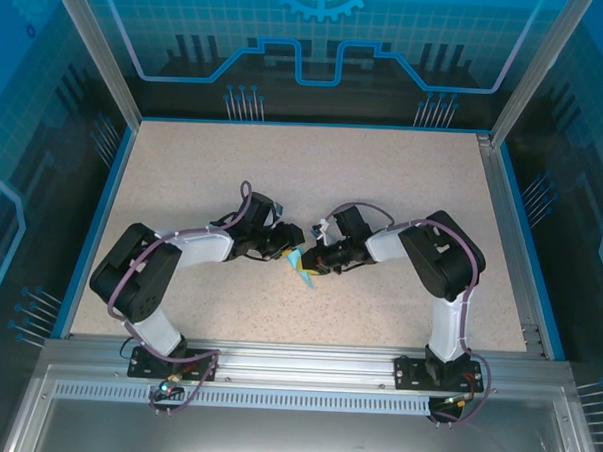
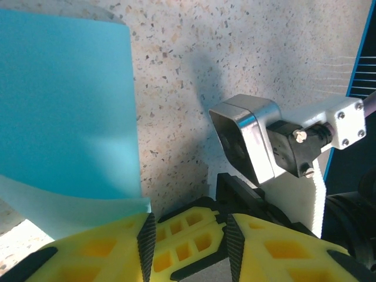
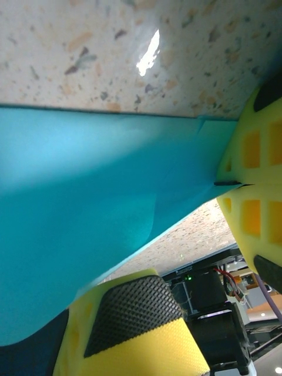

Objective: Fold a paper plane with a square sheet of paper (pick it up from the middle)
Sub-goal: Fold the wing for the fifth time at the center of the table.

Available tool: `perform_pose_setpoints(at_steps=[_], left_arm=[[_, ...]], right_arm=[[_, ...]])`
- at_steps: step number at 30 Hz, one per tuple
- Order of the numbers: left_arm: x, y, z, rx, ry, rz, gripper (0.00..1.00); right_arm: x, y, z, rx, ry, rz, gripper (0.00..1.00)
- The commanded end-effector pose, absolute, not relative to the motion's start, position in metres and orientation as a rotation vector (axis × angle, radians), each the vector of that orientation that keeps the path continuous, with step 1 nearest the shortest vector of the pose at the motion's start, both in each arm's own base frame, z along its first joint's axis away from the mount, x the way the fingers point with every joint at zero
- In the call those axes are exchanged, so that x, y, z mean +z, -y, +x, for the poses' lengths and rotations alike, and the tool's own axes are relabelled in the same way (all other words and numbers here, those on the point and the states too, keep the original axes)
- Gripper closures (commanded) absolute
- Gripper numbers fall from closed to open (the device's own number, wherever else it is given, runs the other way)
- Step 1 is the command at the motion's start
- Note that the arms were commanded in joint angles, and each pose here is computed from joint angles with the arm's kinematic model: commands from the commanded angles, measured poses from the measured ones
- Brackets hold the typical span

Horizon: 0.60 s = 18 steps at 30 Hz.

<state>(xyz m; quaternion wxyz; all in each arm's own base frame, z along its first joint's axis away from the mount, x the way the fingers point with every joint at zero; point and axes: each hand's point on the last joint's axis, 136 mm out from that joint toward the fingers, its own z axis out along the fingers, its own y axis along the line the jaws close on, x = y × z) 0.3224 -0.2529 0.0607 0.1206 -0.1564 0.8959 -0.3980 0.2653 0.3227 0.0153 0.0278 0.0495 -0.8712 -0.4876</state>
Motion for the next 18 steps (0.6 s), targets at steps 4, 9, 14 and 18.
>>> perform_pose_setpoints(at_steps=[4,9,14,18], left_arm=[[0.073,0.258,0.314,-1.227,-2.575,-0.409,0.57],[0.07,0.263,0.316,-1.228,-2.584,-0.382,0.57],[0.057,0.264,0.321,-1.204,-2.611,-0.398,0.57],[0.044,0.264,0.326,-1.169,-2.635,-0.431,0.57]], right_arm=[[-0.007,-0.31,0.264,-1.419,2.728,-0.004,0.98],[-0.01,-0.309,0.264,-1.429,2.726,-0.012,0.99],[-0.012,-0.307,0.265,-1.416,2.739,-0.023,0.98],[-0.015,-0.305,0.263,-1.397,2.742,-0.023,0.97]])
